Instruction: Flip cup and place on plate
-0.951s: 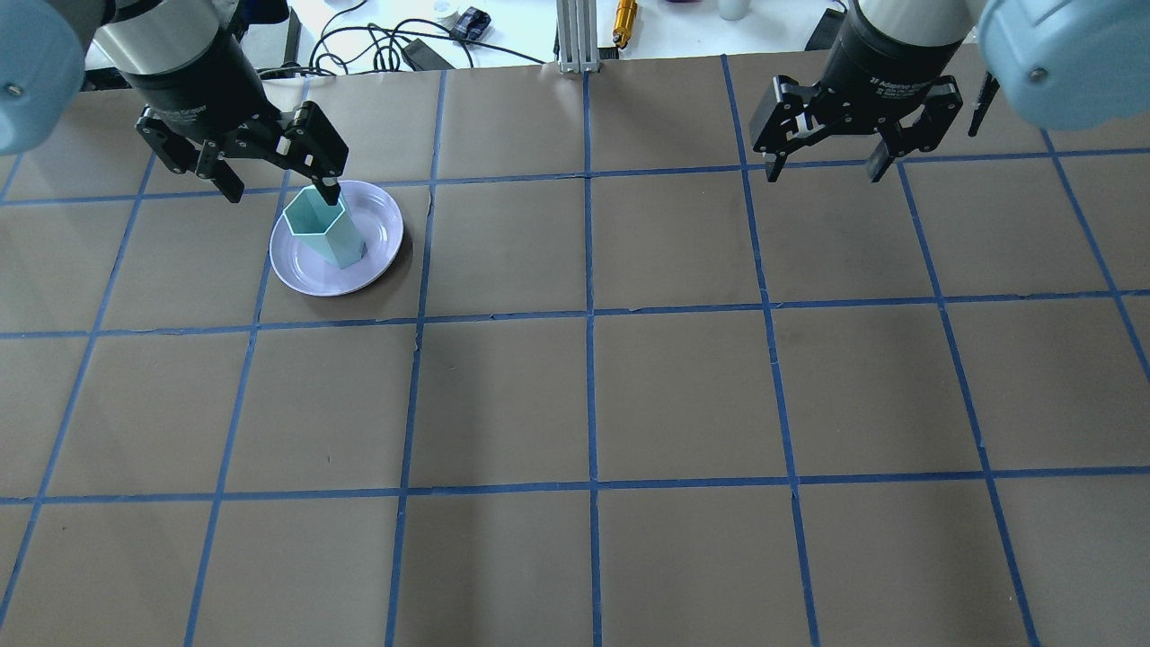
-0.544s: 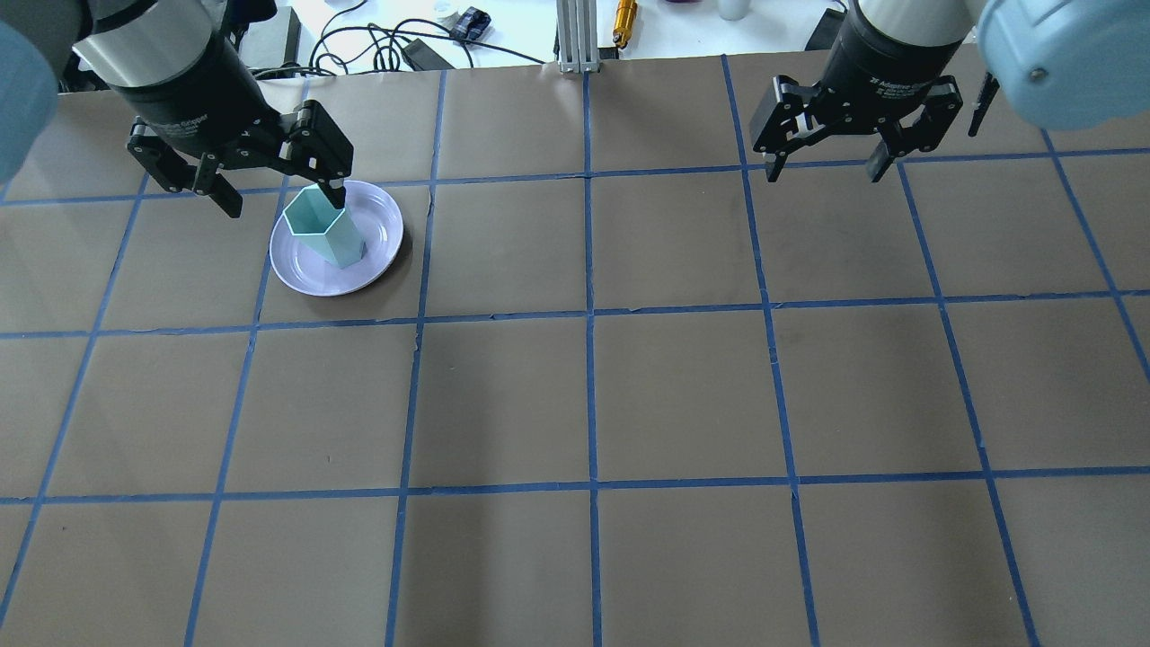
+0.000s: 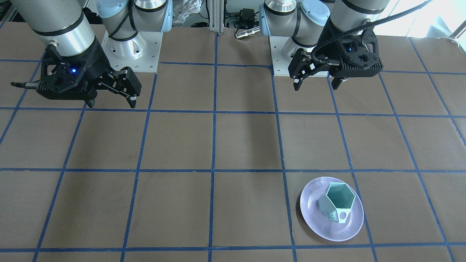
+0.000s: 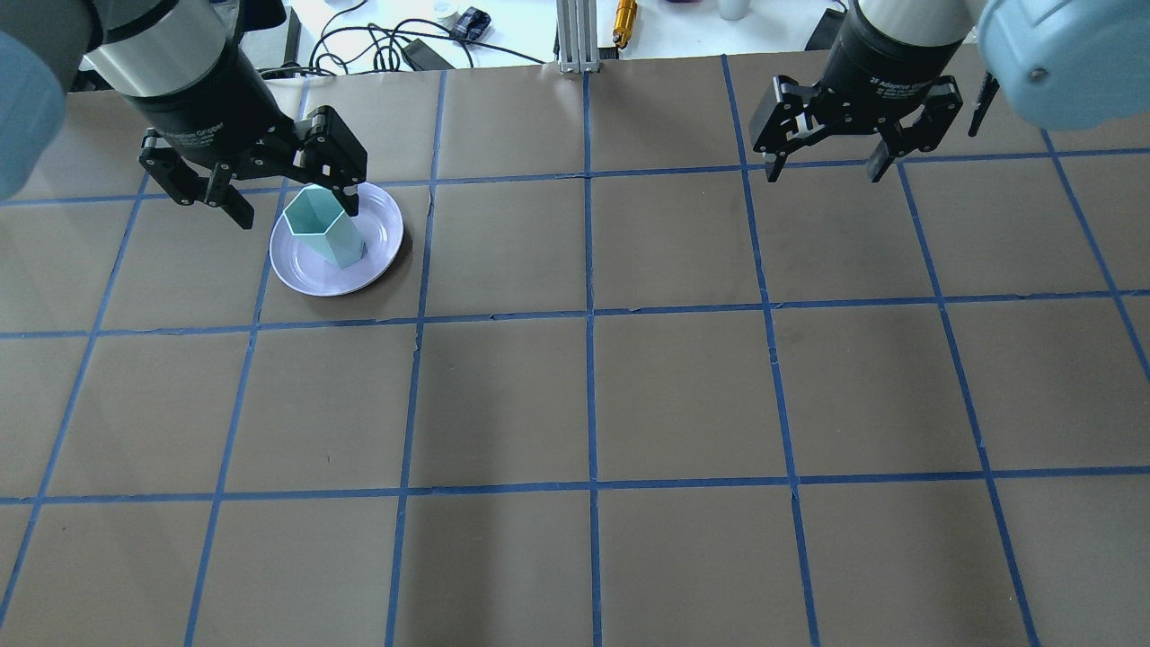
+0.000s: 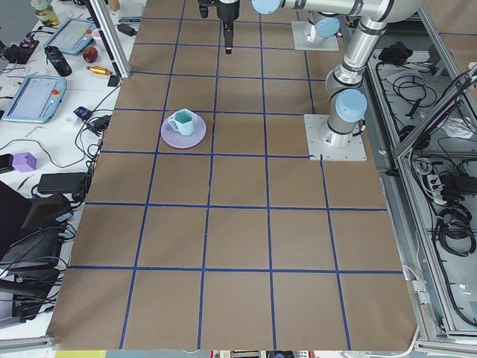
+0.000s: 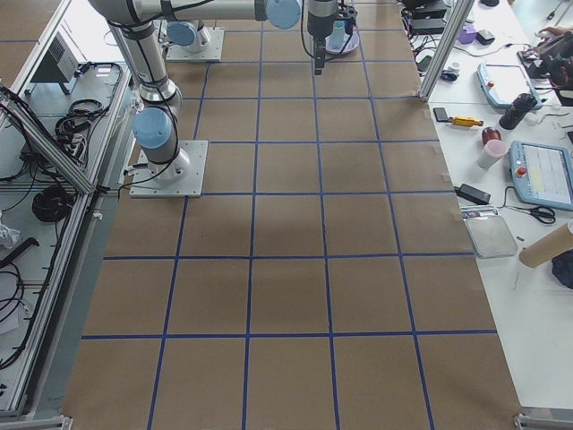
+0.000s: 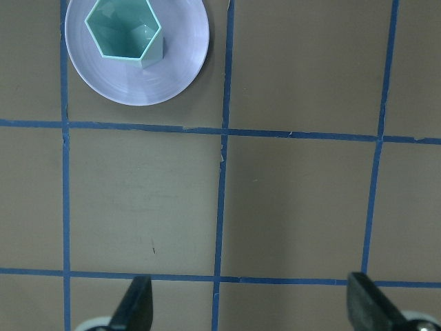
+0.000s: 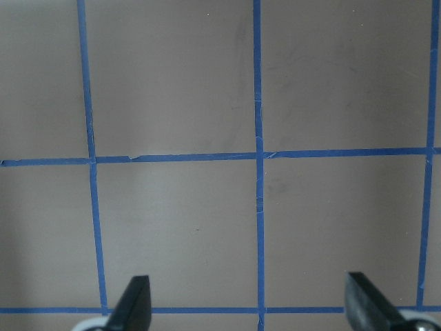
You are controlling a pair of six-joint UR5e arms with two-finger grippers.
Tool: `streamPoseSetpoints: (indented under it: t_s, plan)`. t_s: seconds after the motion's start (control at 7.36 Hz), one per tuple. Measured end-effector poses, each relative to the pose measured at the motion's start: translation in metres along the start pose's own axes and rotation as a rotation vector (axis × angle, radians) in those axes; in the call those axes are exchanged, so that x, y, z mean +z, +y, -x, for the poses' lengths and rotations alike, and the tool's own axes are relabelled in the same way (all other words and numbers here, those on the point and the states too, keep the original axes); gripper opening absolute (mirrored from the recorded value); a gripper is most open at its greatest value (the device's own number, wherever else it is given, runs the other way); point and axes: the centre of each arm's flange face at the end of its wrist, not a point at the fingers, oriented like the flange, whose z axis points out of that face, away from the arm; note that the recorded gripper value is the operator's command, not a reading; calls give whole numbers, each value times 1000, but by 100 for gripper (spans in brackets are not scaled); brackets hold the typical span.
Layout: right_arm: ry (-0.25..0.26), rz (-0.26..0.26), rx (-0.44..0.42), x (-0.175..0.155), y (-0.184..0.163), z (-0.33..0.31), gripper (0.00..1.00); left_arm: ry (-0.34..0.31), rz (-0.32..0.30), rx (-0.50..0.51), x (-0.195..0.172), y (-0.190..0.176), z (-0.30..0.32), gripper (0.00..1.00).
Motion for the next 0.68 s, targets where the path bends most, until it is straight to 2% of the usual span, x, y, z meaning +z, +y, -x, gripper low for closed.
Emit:
streamPoseSetpoints:
  t_s: [0.68]
  plan:
    - [0, 0, 0, 0, 0, 0, 100, -2, 22, -47, -10, -11, 1, 100]
